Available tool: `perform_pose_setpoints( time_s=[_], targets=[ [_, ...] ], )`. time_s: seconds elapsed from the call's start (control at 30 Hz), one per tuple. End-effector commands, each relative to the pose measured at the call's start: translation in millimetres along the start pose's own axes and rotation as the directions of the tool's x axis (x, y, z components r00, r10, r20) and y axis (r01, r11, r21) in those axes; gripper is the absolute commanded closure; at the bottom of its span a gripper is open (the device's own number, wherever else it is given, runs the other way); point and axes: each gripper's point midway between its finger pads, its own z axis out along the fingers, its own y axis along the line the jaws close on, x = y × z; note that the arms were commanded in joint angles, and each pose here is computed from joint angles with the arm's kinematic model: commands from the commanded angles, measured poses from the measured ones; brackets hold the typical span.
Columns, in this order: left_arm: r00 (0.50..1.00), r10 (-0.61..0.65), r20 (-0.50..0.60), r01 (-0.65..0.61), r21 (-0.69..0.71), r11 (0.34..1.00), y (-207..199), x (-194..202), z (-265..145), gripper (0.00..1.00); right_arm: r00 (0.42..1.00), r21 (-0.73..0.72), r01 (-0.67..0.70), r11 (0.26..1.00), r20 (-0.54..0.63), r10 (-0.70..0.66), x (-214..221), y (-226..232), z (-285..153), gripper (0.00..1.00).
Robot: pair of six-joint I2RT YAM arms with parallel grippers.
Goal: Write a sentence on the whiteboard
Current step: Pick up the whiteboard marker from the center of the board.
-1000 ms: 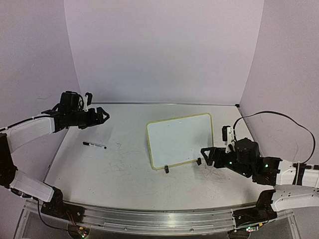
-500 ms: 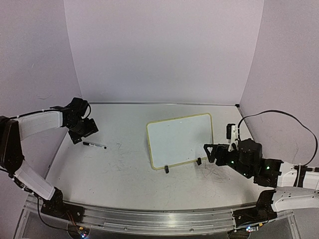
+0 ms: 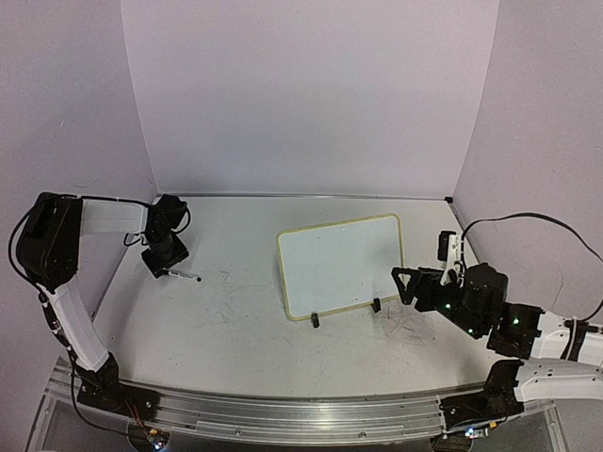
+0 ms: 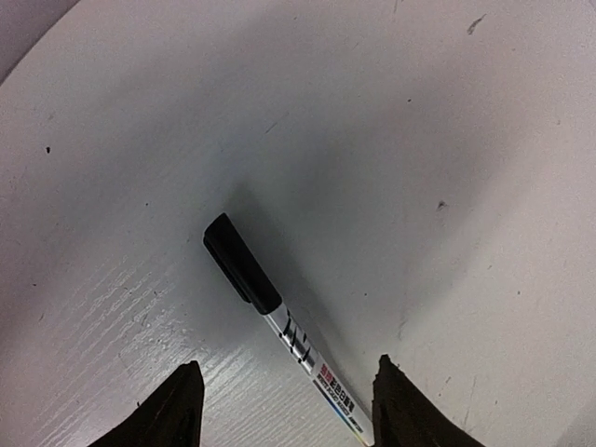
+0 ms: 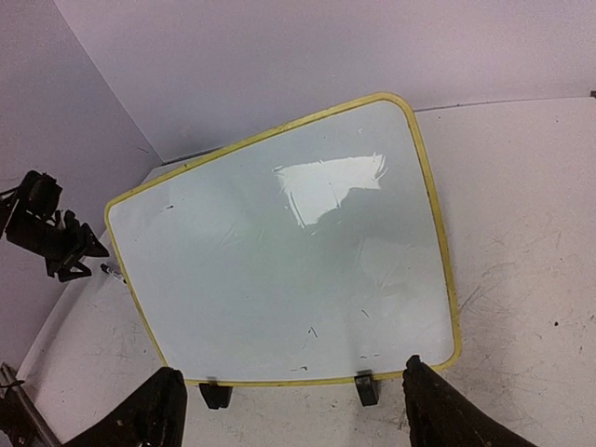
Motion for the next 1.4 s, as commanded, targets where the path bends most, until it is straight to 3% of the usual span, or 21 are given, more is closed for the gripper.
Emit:
perform_pose_setpoints(
  time_s=[0.0, 0.33, 0.67, 0.87, 1.0, 1.37],
  targets=[
    [0.992, -0.126, -0.008, 0.126, -0.026, 0.992, -4.4, -2.6, 8.5, 0.46, 0.999, 0.005, 0.003, 1.0, 0.04, -0.003, -8.4, -1.0, -4.5, 0.18],
    [0.986, -0.164, 0.016, 0.165, -0.113, 0.98, 15.6, 6.1, 26.6, 0.67, 0.999, 0.032, 0.011, 0.999, 0.037, -0.012, -8.3, -5.6, -4.5, 0.18],
    [0.985, -0.171, -0.005, 0.168, -0.168, 0.971, 32.2, 20.4, 39.7, 0.74, 1.0, 0.033, 0.009, 0.999, 0.023, -0.01, -9.4, -1.0, 0.6, 0.18],
    [0.982, -0.186, -0.017, 0.18, -0.187, 0.966, 41.1, 28.0, 42.6, 0.85, 1.0, 0.022, -0.01, 1.0, 0.001, 0.01, -7.7, 4.0, 4.6, 0.18],
    [0.983, -0.181, -0.03, 0.174, -0.159, 0.972, 37.3, 27.9, 36.2, 0.93, 1.0, -0.005, -0.015, 1.0, -0.008, 0.015, -9.0, 10.2, 4.4, 0.17],
    [0.989, -0.147, -0.022, 0.148, 0.027, 0.989, 21.2, 13.2, -11.6, 1.0, 1.0, -0.054, -0.003, 0.999, -0.023, 0.002, -18.4, 25.5, 3.9, 0.13]
  ],
)
